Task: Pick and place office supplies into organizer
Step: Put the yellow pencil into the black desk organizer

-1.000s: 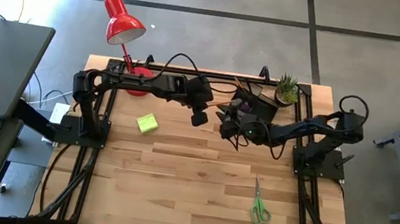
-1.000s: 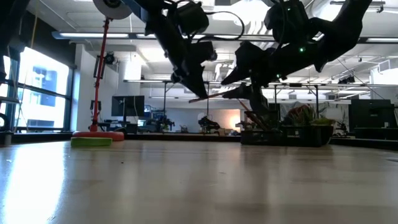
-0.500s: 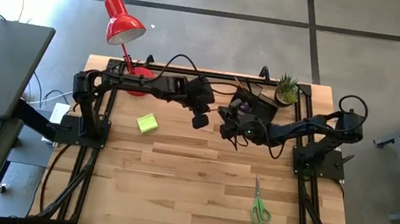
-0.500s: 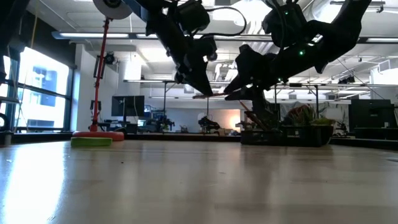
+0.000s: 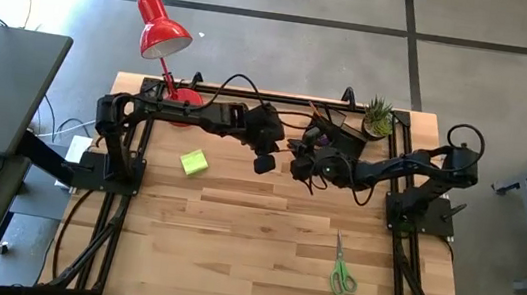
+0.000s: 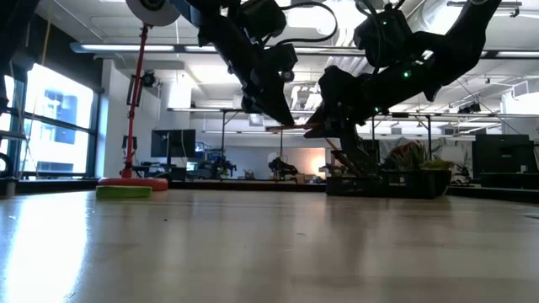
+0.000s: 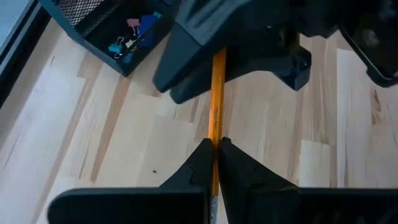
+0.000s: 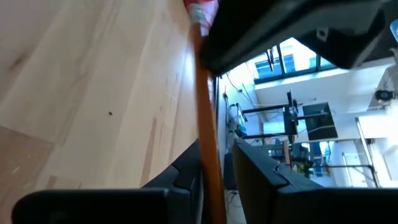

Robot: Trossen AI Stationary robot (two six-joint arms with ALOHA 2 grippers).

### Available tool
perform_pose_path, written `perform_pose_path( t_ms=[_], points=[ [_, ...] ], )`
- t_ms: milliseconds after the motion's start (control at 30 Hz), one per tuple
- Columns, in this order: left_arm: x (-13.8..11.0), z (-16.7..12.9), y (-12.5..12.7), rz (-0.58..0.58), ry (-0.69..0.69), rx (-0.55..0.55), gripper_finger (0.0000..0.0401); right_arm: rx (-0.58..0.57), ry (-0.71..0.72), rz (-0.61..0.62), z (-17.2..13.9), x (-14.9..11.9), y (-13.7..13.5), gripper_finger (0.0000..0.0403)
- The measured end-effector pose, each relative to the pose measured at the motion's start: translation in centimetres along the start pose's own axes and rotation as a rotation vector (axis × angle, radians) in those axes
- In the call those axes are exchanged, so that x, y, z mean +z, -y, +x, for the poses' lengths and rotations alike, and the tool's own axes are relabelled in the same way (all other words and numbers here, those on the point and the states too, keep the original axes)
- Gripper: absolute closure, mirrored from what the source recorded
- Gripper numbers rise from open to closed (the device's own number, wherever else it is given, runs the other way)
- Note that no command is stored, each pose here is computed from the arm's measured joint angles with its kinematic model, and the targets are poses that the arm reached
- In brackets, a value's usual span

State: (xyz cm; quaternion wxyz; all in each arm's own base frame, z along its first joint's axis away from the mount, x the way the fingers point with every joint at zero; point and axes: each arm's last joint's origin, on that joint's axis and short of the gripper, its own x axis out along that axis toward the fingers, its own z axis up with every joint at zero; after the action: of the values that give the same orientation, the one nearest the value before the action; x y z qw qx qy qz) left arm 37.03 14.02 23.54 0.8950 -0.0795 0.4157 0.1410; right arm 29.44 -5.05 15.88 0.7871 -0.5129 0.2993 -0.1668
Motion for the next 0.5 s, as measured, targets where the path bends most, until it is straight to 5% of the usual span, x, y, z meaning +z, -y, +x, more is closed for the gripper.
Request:
perform_pose_path(
  t_ms=[267, 500],
  points=[
    [0.01, -0.01, -0.06, 0.002, 0.000, 0.012, 0.0396, 0.042, 0.034, 0.014, -0.01, 0.02, -0.27, 0.0393],
    [-0.02, -0.01, -0.15, 0.010, -0.003, 0.041, 0.0396, 0.052, 0.031, 0.036, -0.01, -0.02, -0.36, 0.0397]
  ],
)
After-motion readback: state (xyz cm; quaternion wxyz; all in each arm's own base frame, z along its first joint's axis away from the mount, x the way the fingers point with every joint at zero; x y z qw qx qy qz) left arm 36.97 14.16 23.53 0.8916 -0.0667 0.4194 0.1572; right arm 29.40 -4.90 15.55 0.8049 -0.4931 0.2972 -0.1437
